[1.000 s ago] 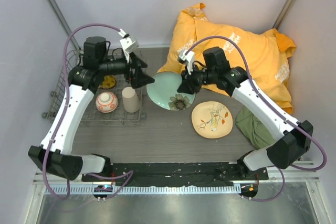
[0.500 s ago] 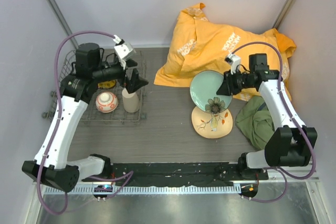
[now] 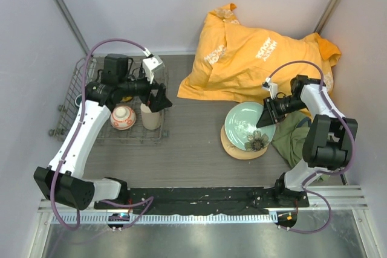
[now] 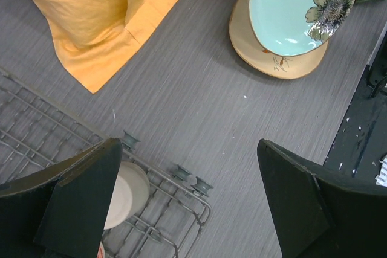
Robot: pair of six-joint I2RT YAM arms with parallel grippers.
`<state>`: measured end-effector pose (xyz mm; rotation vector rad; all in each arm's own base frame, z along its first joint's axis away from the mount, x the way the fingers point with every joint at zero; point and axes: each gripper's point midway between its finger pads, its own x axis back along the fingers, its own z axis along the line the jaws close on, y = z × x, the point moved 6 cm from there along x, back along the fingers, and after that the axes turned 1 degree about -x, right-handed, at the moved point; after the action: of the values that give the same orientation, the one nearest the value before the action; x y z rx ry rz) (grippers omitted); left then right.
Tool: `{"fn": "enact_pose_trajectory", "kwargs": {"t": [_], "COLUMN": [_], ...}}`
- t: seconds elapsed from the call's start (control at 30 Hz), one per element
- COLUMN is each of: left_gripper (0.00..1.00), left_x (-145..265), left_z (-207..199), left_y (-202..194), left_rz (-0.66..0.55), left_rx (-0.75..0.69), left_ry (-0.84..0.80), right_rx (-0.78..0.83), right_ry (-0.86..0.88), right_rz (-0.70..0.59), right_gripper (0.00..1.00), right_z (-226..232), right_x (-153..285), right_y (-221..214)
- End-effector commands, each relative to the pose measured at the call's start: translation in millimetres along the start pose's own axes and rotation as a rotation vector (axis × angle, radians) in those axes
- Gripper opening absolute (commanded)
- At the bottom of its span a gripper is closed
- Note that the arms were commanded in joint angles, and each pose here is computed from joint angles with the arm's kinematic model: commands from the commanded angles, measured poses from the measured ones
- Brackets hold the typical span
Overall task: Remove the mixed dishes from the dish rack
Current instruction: Place the plate at the center of the board.
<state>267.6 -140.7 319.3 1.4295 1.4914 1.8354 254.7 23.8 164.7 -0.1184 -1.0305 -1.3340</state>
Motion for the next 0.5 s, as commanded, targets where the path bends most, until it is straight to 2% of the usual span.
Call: {"fn": "enact_pose_trajectory", "kwargs": {"t": [0.0, 0.23, 0.47], "left_gripper": [1.00, 1.00, 1.00], "left_x": [-3.3, -5.9, -7.2], "left_z": [3.0, 3.8, 3.8], "left_y": [-6.0, -10.0, -10.4], "left_rz": [0.016, 0.029, 0.029], "left_rx": [0.002, 0.012, 0.012], "left_ry": [-0.005, -0.010, -0.014], "right_rx": [0.028, -0.018, -0.053], "right_ry": [0.112, 0.138, 0.089], "right_rz": [-0.058, -0.028, -0.014], "right_gripper": [0.01, 0.01, 0.01], "right_z": [12.8, -2.8, -19.7], "right_x": [1.6, -9.8, -18.7], "right_y": [4.6, -1.6, -6.8]}}
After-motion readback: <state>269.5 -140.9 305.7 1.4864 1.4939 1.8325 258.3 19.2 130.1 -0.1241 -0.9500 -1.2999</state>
